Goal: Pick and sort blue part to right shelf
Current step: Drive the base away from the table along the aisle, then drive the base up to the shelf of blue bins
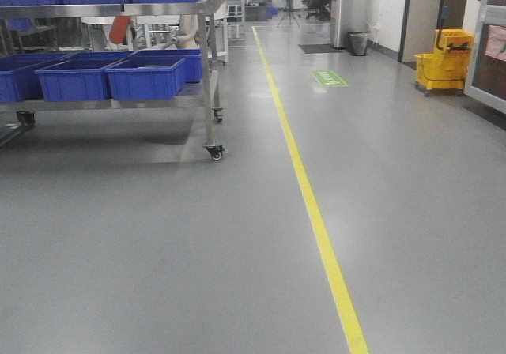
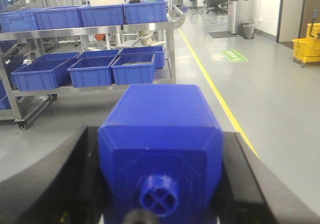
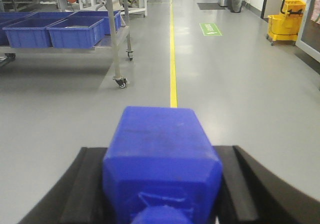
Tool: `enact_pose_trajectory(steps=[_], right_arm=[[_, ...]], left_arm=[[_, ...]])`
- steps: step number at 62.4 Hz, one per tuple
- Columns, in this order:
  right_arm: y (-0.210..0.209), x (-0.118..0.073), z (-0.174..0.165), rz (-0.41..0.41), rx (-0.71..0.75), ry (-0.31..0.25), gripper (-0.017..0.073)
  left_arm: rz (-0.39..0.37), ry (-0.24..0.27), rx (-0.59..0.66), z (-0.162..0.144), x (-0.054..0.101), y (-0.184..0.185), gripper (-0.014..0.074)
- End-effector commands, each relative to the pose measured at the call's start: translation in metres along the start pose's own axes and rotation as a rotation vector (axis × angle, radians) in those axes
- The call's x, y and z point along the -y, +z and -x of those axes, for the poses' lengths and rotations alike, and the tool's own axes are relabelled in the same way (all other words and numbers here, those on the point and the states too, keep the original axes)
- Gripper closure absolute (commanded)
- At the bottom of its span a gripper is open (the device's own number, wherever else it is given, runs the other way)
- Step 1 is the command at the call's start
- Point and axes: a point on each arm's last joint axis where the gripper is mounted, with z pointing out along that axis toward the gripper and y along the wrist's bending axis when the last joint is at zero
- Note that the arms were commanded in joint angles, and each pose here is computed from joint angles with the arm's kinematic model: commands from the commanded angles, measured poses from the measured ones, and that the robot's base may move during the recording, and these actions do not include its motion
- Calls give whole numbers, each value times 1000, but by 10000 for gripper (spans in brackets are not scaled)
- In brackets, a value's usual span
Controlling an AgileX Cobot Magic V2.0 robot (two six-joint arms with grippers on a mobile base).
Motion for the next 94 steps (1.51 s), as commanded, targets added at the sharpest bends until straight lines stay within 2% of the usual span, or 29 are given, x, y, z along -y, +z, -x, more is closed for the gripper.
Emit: enact_pose_trajectory(steps=[1,94], right_arm=[[-2,-2,19,11,127,-19,120],[-2,-2,19,11,127,-19,120]], left_arm=[[0,0,111,17,0,-2,314],[2,0,111,17,-1,-2,314]])
